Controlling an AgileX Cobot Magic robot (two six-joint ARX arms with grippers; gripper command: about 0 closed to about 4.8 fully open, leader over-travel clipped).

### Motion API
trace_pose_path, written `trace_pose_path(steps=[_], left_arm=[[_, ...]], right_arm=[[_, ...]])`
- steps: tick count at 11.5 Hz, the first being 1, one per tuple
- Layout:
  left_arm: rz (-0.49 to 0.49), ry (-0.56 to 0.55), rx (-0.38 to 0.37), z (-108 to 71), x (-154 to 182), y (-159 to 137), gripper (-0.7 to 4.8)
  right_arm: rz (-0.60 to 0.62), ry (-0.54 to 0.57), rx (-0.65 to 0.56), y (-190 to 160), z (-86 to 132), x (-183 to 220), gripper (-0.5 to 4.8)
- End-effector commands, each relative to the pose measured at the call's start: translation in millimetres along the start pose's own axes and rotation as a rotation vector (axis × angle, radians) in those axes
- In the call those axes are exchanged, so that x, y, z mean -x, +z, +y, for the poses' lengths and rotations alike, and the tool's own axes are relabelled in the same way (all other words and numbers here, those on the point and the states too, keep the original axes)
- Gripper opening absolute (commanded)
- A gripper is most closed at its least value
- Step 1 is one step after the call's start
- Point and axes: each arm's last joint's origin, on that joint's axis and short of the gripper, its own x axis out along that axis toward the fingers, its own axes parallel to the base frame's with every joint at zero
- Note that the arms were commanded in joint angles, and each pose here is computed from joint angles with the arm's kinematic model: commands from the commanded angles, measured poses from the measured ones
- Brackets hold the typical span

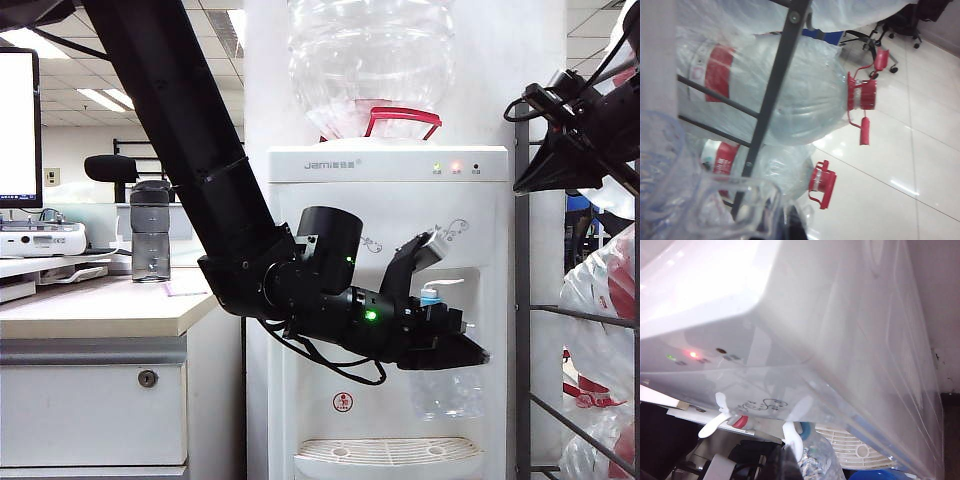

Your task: Pick up the plastic mug from the left desk, go to the cold water outlet of the water dispenser, press the vertical switch to get some water, then put the mug back on the desk.

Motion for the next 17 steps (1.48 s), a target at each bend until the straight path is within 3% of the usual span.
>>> trace_pose_path(steps=[1, 9, 17], left_arm=[[-0.052, -0.034, -0.050, -3.6, -1, 13, -0.06], [-0.046, -0.108, -0.055, -9.5, -3, 12, -0.06], [-0.076, -0.165, -0.121, -21.6, -9, 14, -0.06]], right_arm=[[-0.014, 0.012, 0.011, 3, 3, 1, -0.06], [-0.018, 0.009, 0.014, 3, 2, 1, -0.06], [-0.036, -0.008, 0.026, 5, -1, 4, -0.06]])
